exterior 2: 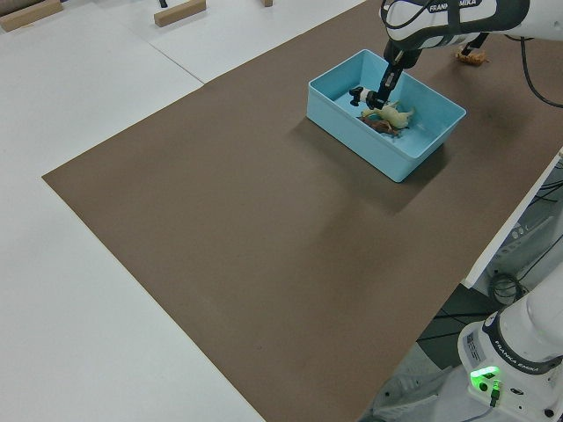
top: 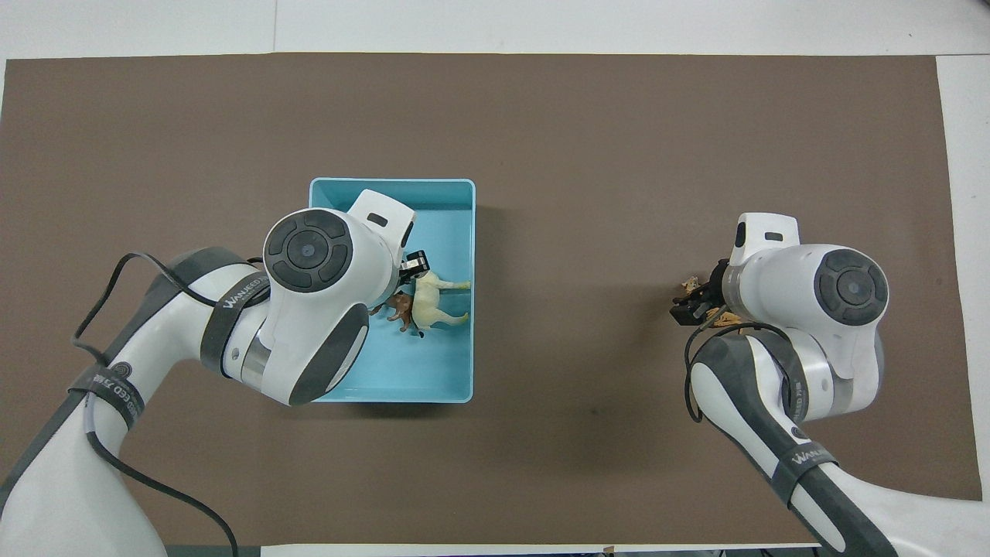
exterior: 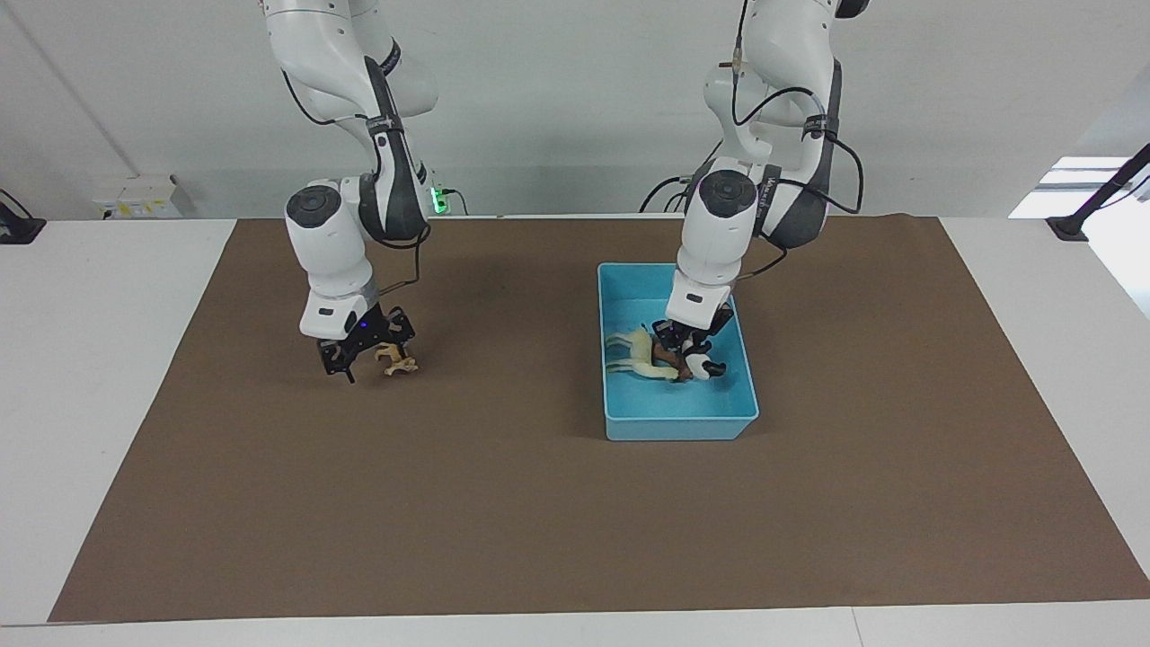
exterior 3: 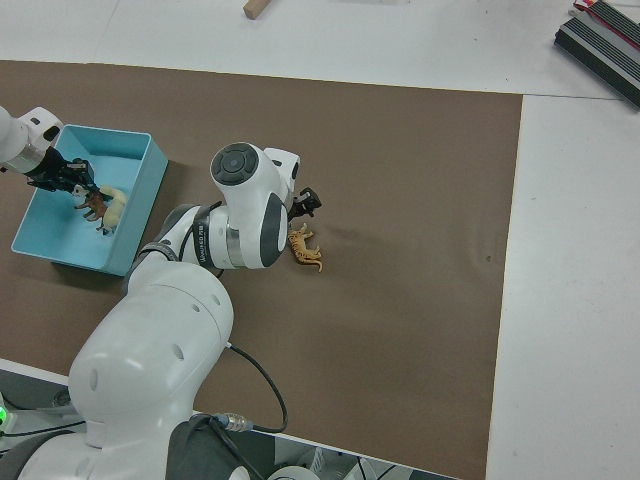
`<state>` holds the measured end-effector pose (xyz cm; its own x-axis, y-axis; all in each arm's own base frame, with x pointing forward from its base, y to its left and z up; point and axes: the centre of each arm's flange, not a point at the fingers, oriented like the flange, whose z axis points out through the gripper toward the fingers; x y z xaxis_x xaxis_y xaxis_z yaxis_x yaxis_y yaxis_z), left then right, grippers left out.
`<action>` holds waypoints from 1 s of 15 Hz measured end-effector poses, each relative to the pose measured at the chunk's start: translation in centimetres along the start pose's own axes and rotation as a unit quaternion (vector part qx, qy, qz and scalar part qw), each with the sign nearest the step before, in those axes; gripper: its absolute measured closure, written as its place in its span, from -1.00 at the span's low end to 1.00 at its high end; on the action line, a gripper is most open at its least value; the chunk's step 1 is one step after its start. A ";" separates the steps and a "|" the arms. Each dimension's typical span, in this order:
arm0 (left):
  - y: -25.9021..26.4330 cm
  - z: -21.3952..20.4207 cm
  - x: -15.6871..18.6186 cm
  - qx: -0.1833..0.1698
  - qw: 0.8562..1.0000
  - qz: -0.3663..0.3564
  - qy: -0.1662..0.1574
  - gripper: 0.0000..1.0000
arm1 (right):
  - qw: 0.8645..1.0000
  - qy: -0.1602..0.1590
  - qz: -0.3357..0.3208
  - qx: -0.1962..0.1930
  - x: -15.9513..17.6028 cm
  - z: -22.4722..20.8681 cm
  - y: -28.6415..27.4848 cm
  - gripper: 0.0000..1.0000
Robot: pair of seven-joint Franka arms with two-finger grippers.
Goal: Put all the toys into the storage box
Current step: 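Drop the cow into the box while the right gripper grasps the tan cat, then withdraw the left gripper while the right gripper lifts the tan cat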
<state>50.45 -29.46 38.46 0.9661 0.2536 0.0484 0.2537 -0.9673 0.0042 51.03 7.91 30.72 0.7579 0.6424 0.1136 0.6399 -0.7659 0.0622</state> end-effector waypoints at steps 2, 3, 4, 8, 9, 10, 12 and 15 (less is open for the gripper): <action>-0.8 -1.7 0.9 0.012 1.000 -0.011 -0.008 -0.65 | 1.000 0.003 -0.027 -0.004 -2.2 1.2 0.3 -1.00; -1.7 -3.0 2.2 0.016 1.000 -0.023 -0.010 -0.86 | 0.999 0.001 -0.032 -0.004 -3.1 1.6 0.6 -1.00; -3.4 -4.6 4.1 0.018 0.999 -0.035 -0.009 -1.00 | 0.999 -0.001 -0.033 -0.004 -3.6 1.9 0.7 -1.00; -15.1 -9.5 11.1 0.031 0.999 -0.005 -0.028 -1.00 | 1.000 0.005 -0.016 0.003 -3.7 1.7 0.6 -0.37; -17.6 -10.4 11.9 0.030 0.999 0.007 -0.038 -1.00 | 1.000 0.006 -0.010 0.003 -3.6 1.6 0.5 -0.15; -19.4 -11.4 12.3 0.021 0.998 0.019 -0.053 -1.00 | 1.000 0.007 -0.006 0.003 -3.6 1.6 0.4 0.10; -21.0 -13.3 12.5 0.009 0.996 0.046 -0.074 -1.00 | 1.000 0.007 -0.006 0.003 -3.4 1.5 0.1 0.35; -22.4 -14.3 13.0 0.007 0.996 0.049 -0.077 -1.00 | 1.000 0.013 0.001 0.004 -1.9 1.2 -1.4 0.35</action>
<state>56.61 -4.59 53.30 0.9820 0.1567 -0.1058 0.1568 -0.9876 -0.0079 48.80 7.78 29.24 0.7554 0.6404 0.1386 0.6399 -0.7666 0.0542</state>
